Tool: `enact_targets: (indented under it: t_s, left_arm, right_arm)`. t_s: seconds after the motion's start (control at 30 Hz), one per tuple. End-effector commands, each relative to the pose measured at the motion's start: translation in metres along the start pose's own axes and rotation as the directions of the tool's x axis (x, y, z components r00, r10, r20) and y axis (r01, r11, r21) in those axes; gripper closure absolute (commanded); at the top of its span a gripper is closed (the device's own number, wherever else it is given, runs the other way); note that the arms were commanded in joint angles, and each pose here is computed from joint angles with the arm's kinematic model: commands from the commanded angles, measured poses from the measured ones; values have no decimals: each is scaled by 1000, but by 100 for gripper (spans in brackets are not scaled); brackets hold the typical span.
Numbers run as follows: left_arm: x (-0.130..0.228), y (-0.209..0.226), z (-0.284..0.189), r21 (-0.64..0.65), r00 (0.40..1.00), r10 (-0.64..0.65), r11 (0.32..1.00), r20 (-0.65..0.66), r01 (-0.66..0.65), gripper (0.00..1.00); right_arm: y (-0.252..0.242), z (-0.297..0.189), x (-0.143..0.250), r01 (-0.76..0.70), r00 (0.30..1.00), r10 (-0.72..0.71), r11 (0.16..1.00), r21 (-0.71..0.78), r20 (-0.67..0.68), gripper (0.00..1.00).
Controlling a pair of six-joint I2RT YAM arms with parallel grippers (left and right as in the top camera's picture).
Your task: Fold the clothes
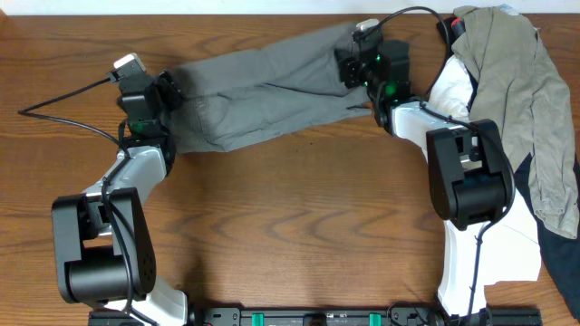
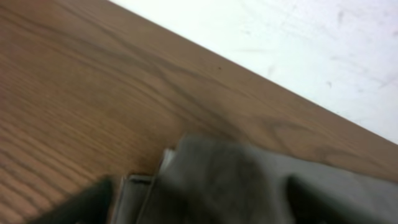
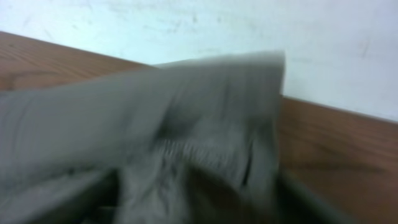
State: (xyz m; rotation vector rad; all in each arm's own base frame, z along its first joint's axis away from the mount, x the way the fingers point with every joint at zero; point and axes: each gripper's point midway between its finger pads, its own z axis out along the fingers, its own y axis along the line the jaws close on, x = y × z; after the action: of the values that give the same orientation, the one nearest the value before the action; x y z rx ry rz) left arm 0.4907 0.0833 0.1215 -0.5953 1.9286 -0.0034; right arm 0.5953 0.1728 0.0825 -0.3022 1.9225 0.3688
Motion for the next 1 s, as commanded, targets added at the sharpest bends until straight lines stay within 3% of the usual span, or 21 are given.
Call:
enact_targets:
  t_s: [0.0,0.17,0.27,0.47,0.53,0.63,0.7,0.77,0.97]
  left_arm:
    - [-6,4,2,-29,1000,-4,1000,15,5,2]
    - [0,4,-5,-29,1000,3,1000,-30,-4,2]
    - [4,-7,-14,37,996,22,999,-85,-19,2]
    - [27,-27,-37,172,970,84,984,-229,-45,2]
    - [41,-27,-41,187,952,124,980,-280,-72,2]
    - [63,-23,-46,196,914,208,970,-348,-146,2]
    - [72,-21,-49,206,892,252,961,-375,-184,2]
    - [78,-18,-51,212,876,280,954,-392,-210,2]
    - [80,-17,-52,209,872,281,955,-402,-212,1]
  right_arm:
    - [-5,0,-6,-51,999,51,998,24,12,1]
    - [-3,-20,-33,-79,997,79,996,-32,3,1]
    - [-5,-39,-46,-98,994,96,994,-39,-42,1]
    - [13,-63,-34,-103,980,81,988,-113,-182,1]
    - [22,-65,-20,-106,970,71,984,-141,-234,19]
    - [34,-65,4,-108,948,54,982,-156,-314,67]
    - [40,-64,14,-112,937,50,980,-163,-345,87]
    - [47,-63,24,-108,928,37,979,-173,-370,95]
    - [64,-56,52,-92,906,-3,975,-203,-423,98]
